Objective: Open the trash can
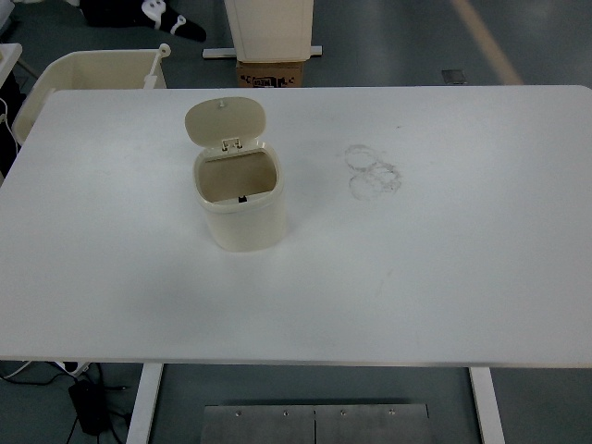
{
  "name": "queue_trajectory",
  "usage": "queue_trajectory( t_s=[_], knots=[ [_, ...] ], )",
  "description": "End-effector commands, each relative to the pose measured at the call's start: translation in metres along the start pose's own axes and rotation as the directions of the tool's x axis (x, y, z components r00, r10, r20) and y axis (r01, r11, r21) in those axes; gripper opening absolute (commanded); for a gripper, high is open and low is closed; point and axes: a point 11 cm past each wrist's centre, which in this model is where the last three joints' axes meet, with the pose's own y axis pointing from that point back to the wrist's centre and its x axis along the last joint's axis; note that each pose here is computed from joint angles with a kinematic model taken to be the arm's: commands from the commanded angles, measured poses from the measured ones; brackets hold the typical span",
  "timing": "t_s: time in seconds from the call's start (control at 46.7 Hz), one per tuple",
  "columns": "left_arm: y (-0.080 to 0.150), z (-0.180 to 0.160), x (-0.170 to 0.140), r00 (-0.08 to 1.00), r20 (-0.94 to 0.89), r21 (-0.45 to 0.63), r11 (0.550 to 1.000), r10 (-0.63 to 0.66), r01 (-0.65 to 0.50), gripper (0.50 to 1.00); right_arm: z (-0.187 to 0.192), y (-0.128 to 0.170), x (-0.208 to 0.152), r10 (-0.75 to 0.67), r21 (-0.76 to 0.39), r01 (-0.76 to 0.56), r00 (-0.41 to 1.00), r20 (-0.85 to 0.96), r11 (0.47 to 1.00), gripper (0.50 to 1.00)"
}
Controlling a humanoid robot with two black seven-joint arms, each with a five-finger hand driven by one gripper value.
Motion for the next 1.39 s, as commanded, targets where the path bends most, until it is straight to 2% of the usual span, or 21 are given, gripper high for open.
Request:
queue_trajectory(
  t_s=[0.0,0.107,0.128,0.257,0.493,0.642,0.749,0.878,1.135,1.199,1.37],
  knots=[
    [0.005,-0.001,0.01,0.997,-0.071,-0.067,0.997,0.024,-0.028,1.0,0.0,0.0,0.0,0.0,0.001,0.0,1.0,0.0,1.0,0.991],
    [0.011,-0.011,0.019,0.986,-0.159,-0.119,0.99,0.051,-0.07,1.0,0.0,0.0,0.0,0.0,0.0,0.0,1.0,0.0,1.0,0.993],
    [0.015,-0.014,0.031,0.969,-0.221,-0.145,0.98,0.106,-0.14,1.0,0.0,0.0,0.0,0.0,0.0,0.0,1.0,0.0,1.0,0.993],
    [0.033,-0.034,0.059,0.908,-0.366,-0.178,0.942,0.206,-0.285,1.0,0.0,0.0,0.0,0.0,0.0,0.0,1.0,0.0,1.0,0.993],
    [0.055,-0.08,0.082,0.771,-0.582,-0.167,0.89,0.258,-0.424,1.0,0.0,0.0,0.0,0.0,0.0,0.0,1.0,0.0,1.0,0.993],
    [0.062,-0.123,0.077,0.657,-0.707,-0.123,0.87,0.261,-0.478,1.0,0.0,0.0,0.0,0.0,0.0,0.0,1.0,0.0,1.0,0.993],
    [0.074,-0.151,0.079,0.574,-0.767,-0.089,0.837,0.288,-0.54,1.0,0.0,0.0,0.0,0.0,0.0,0.0,1.0,0.0,1.0,0.993],
    [0.064,-0.184,0.069,0.493,-0.821,-0.052,0.823,0.287,-0.566,1.0,-0.001,0.0,0.0,0.0,0.003,0.0,1.0,0.001,1.0,0.993],
    [0.068,-0.246,0.052,0.33,-0.89,0.04,0.773,0.315,-0.633,1.0,-0.001,0.0,0.0,0.0,0.001,0.0,1.0,-0.002,1.0,0.991],
    [0.062,-0.258,0.046,0.302,-0.899,0.059,0.77,0.318,-0.635,1.0,0.0,0.0,0.0,0.0,0.0,0.0,1.0,0.001,1.0,0.993],
    [0.067,-0.28,0.044,0.226,-0.913,0.106,0.732,0.34,-0.673,1.0,0.013,0.001,0.002,0.004,-0.024,-0.004,1.0,0.011,1.0,0.993]
  ],
)
